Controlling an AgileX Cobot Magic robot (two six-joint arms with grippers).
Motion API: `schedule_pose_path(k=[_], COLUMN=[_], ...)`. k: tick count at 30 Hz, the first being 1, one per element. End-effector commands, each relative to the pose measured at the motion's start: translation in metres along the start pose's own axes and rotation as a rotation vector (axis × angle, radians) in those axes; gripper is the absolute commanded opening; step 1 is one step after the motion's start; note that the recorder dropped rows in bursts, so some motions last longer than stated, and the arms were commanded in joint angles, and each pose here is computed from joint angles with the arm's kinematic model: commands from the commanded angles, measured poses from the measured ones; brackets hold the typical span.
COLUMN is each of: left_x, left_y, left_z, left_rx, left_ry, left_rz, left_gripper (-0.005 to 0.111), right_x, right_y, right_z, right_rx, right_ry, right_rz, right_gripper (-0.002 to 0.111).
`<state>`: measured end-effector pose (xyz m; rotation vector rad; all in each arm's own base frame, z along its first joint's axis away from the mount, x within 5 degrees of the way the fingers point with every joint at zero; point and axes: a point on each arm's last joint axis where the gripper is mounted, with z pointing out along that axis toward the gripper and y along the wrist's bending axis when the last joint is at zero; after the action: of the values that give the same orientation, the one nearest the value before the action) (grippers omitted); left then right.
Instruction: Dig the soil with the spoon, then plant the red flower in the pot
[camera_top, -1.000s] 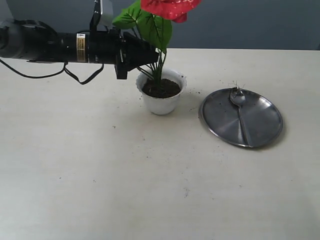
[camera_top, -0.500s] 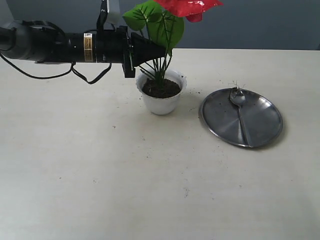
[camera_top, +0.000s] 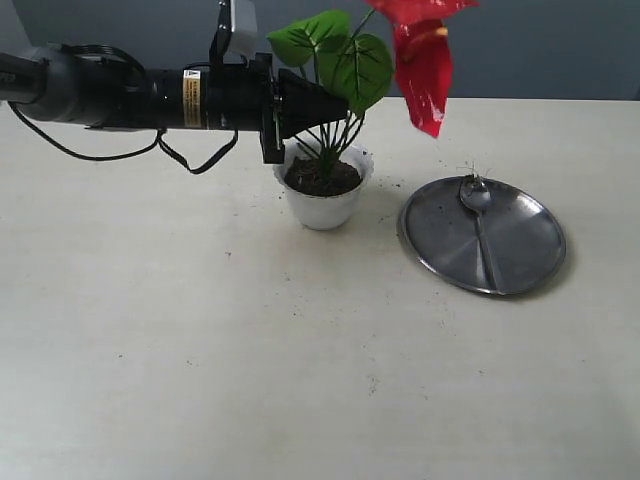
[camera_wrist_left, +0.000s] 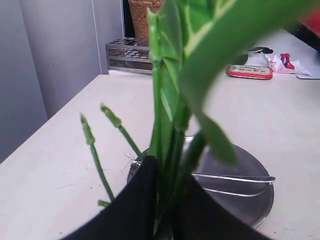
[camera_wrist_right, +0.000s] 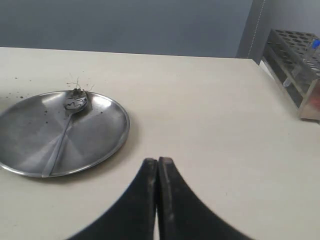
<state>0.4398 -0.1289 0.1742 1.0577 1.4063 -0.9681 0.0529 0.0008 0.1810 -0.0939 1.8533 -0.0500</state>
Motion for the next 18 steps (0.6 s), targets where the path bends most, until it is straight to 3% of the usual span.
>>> schedule_pose_path(k=[1, 18], left_x=[0.017, 0.029], left_y=[-0.003, 0.008], left_z=[0.006, -0.003], left_rx=[0.024, -0.055], left_ry=[0.021, 0.12], left_rz=[-0.039, -0.006], left_gripper=[0.0, 0.0], right_x=[0.0, 0.0], right_y=[0.0, 0.0], right_z=[0.0, 0.0], right_rx=[0.005, 0.005], right_ry=[-0.008, -0.008], right_rz=[-0.005, -0.005], right_gripper=[0.0, 0.0])
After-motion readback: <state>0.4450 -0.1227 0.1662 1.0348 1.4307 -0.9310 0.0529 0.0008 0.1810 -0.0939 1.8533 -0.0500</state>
